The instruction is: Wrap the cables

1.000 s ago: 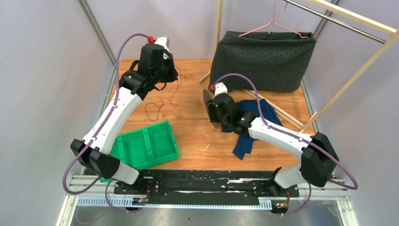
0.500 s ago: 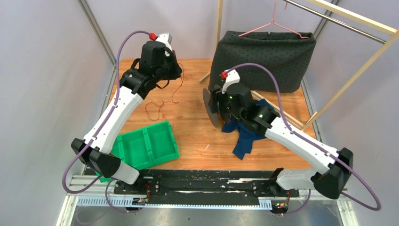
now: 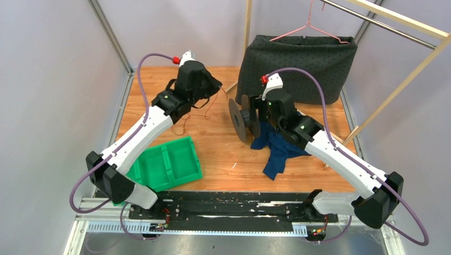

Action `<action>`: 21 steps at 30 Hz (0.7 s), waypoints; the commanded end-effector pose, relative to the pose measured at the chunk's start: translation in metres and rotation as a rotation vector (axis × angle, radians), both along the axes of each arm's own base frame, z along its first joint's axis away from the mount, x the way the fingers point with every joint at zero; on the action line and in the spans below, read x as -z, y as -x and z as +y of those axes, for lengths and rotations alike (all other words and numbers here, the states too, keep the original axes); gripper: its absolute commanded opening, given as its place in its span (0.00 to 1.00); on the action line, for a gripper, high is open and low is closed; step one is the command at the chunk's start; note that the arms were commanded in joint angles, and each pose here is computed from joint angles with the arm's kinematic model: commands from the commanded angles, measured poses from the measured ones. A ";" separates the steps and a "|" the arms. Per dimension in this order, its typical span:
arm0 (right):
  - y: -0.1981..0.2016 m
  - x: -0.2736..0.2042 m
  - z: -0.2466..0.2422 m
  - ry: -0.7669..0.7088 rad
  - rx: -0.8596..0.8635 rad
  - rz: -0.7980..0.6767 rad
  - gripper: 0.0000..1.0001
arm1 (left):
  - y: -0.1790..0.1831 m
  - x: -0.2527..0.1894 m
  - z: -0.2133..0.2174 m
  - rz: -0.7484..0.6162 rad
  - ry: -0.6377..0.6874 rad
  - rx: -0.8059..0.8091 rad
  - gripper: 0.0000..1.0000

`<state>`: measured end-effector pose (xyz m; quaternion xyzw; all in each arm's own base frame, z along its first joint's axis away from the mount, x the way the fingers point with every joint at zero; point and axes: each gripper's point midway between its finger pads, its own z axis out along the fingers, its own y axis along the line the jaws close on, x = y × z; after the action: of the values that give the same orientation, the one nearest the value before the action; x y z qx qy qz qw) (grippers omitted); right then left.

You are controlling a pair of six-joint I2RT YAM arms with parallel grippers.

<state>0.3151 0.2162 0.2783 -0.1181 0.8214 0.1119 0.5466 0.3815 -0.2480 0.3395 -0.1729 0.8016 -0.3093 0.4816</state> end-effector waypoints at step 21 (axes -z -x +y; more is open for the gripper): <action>-0.034 0.016 -0.030 0.014 -0.026 0.020 0.80 | -0.051 0.062 -0.079 0.135 0.190 -0.238 0.00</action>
<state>0.3400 0.1879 0.2677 -0.1138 0.8303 0.1170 0.5329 0.4258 -0.3220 0.2662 -0.3180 0.7883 -0.3006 0.4325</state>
